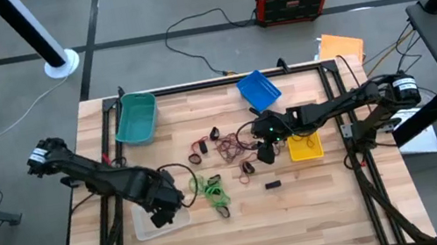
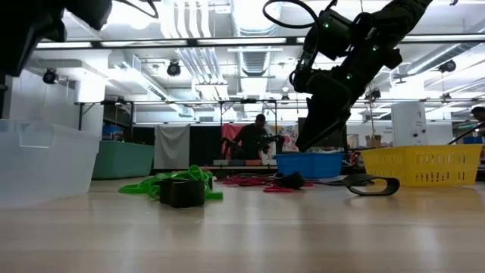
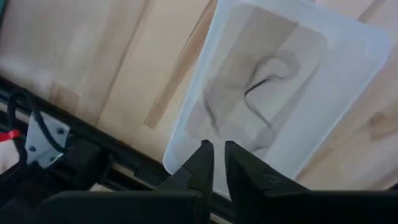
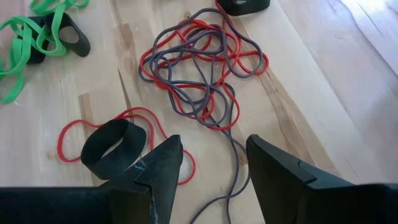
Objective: Sort rubber bands into baskets
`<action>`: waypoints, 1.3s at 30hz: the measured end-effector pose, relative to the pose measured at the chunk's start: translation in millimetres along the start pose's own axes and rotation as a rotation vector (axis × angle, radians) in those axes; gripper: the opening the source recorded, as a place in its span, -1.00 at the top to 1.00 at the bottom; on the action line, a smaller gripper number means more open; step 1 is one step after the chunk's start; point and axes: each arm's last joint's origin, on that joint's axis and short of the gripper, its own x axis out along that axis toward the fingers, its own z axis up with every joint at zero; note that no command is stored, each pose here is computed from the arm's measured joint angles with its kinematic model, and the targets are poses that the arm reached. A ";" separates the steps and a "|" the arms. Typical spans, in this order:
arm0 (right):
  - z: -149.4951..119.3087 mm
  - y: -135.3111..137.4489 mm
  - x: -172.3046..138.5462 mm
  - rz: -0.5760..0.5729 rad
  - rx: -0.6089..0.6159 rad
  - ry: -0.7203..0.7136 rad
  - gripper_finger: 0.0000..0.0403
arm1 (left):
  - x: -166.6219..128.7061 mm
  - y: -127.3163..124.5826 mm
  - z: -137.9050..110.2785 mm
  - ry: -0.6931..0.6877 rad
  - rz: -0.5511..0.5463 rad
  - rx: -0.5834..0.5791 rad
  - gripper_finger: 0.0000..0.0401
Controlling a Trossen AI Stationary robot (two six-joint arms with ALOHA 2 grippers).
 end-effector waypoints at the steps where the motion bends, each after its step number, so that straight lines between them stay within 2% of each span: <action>1: 0.0 0.0 0.1 0.000 0.000 0.000 0.14 | 2.7 0.5 -0.5 0.005 0.009 0.001 0.81; 5: 0.0 0.0 0.1 0.000 0.003 0.000 0.14 | 10.3 2.3 -1.3 -0.005 0.047 0.016 0.64; 11: 1.3 0.1 0.1 -0.002 0.028 -0.014 0.14 | 17.5 -1.5 2.7 -0.190 0.110 0.085 0.52; 14: 4.0 0.6 0.1 0.003 0.047 -0.042 0.14 | 19.1 -10.4 5.9 -0.309 0.085 0.156 0.53; 20: 11.3 2.4 -0.5 0.033 0.096 -0.115 0.14 | 22.3 -36.6 9.5 -0.648 0.061 0.369 0.57; 24: 21.3 7.0 -3.1 0.111 0.099 -0.172 0.14 | 28.4 -44.4 11.4 -0.797 0.060 0.474 0.60; 29: 39.7 28.1 -12.3 0.178 0.018 -0.226 0.14 | 38.1 -37.6 10.8 -0.926 0.072 0.486 0.61; 33: 51.7 52.6 -22.5 0.224 -0.092 -0.259 0.14 | 46.4 -23.7 4.3 -0.991 0.019 0.469 0.61; 36: 60.0 66.7 -31.2 0.212 -0.131 -0.261 0.14 | 41.8 -11.2 -1.8 -1.052 -0.023 0.460 0.61; 39: 66.2 76.4 -38.4 0.179 -0.146 -0.267 0.14 | 33.5 2.0 -7.5 -1.161 -0.010 0.459 0.61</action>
